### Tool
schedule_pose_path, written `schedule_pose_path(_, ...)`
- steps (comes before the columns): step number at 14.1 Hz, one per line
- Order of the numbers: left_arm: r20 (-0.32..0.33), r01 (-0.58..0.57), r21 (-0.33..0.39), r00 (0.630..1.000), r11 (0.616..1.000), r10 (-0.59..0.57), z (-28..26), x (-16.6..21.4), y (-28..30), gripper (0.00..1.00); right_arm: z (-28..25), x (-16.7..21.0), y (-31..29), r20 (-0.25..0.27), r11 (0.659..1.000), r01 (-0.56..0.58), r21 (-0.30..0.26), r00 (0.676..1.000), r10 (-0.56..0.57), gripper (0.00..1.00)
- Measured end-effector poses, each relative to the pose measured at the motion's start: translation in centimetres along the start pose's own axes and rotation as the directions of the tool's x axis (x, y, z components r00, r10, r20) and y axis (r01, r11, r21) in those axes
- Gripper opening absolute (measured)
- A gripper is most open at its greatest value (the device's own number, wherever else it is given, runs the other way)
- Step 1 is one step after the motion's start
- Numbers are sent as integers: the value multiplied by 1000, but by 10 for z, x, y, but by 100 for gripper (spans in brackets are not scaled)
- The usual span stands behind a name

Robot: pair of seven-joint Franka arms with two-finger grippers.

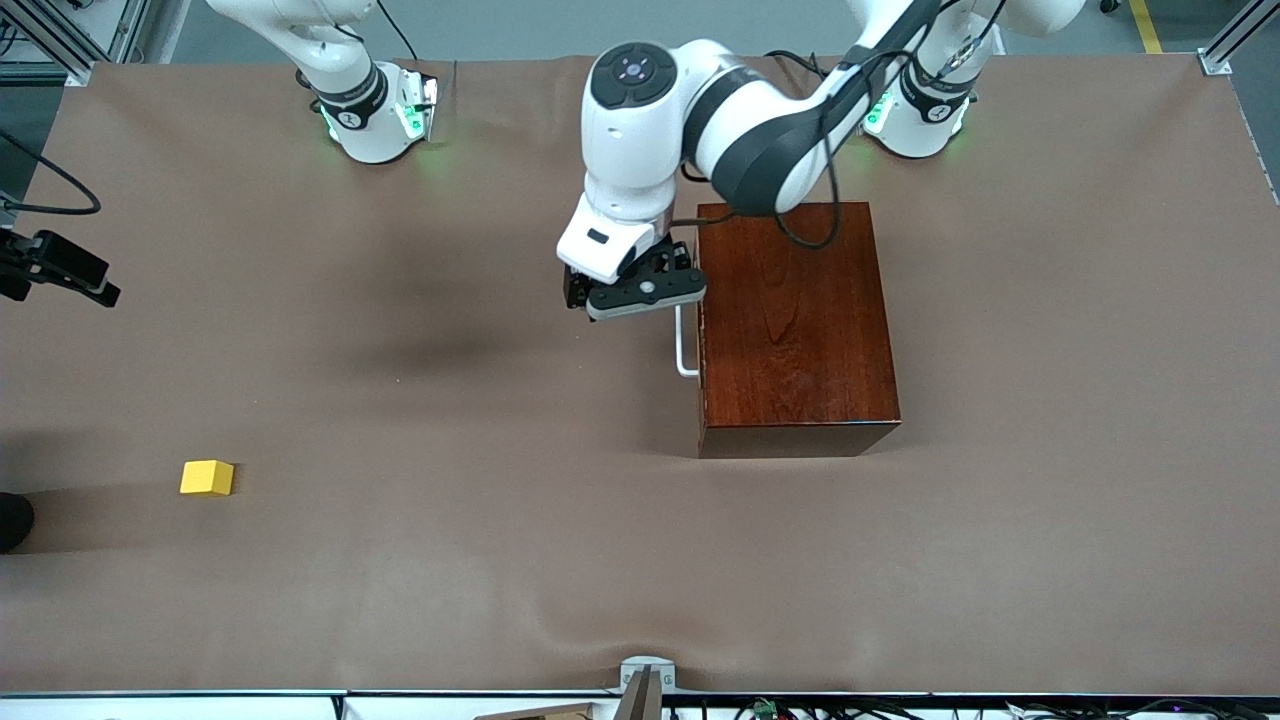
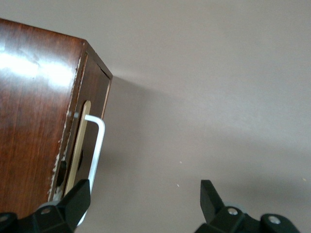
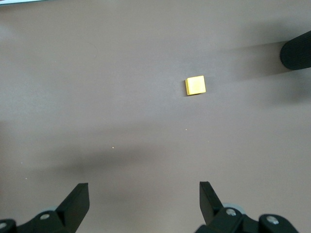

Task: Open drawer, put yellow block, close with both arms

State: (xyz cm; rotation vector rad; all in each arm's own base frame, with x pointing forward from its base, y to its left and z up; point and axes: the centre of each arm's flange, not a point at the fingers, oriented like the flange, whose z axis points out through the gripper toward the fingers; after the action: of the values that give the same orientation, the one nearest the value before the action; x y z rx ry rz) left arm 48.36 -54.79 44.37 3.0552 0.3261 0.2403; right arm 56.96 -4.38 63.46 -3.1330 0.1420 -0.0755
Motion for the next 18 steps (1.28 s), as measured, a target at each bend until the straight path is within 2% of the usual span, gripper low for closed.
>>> schedule_pose_path(5,8,-71,70,997,995,71,49,-45,22,100,0,0,-1,0,1000,2,0,1000,-2,100)
schedule_pose_path(9,16,-75,109,997,991,74,77,-44,20,100,0,0,-3,-1,1000,5,0,1000,-5,100)
schedule_pose_path(12,-12,-115,151,993,982,118,94,-55,23,100,0,0,-5,-1,1000,9,1,1000,-9,100)
schedule_pose_path(16,17,-133,260,991,956,133,107,-71,16,100,0,0,-7,-1,1000,12,1,1000,-12,100)
schedule_pose_path(18,24,-127,286,992,950,125,109,-68,11,100,0,0,-7,-1,1000,12,1,1000,-12,100)
